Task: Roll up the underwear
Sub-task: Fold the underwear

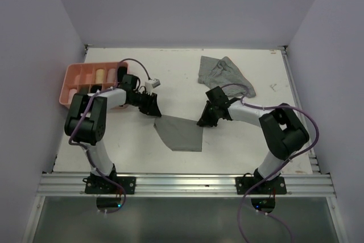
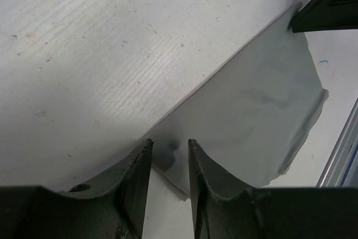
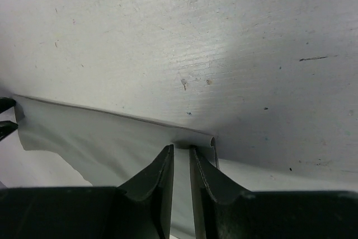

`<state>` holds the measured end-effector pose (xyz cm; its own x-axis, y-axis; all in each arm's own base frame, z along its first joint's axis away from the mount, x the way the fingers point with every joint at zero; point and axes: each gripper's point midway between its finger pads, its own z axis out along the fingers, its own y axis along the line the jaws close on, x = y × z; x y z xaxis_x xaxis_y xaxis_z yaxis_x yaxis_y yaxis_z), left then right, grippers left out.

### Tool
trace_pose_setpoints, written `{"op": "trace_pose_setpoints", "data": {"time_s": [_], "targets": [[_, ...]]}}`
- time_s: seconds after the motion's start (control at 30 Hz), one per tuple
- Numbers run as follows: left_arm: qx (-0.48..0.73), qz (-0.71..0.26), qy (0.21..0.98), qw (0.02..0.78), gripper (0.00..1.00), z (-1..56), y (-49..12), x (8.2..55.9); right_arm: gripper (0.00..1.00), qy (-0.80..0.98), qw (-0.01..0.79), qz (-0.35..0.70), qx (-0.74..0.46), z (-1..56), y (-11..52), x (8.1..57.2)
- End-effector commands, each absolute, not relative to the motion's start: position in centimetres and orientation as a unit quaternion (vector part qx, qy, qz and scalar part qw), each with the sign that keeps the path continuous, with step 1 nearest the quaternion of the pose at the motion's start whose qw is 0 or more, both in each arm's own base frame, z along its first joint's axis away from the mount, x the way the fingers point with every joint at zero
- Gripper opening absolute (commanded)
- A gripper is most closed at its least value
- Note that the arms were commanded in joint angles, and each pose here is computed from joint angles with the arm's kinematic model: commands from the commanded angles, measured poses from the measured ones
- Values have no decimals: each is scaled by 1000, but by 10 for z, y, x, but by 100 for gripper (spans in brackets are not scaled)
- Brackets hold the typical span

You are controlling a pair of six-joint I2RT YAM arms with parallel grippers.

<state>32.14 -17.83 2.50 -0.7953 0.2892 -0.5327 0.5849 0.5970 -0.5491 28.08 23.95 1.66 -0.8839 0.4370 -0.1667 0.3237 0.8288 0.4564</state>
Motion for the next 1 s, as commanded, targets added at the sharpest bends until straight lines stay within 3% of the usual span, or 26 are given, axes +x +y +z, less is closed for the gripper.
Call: {"op": "trace_pose_setpoints", "data": {"time_s": [0.0,0.13,0.27,0.47,0.83,0.97], "targets": [[292,-374,839,266,37,60,-175,338,22,960,142,173,170,18,224,286],[331,-377,811,302,37,96,-178,332,23,954,172,207,135,56,234,296],[337,-384,809,293,36,96,-177,319,23,945,177,244,130,74,244,294],[312,-401,825,248,32,64,-178,303,19,943,129,282,125,51,265,277],[273,-351,876,187,22,10,-160,303,17,962,84,224,131,2,243,252],[308,-377,846,216,28,39,-168,303,15,964,88,220,119,11,241,251]]}}
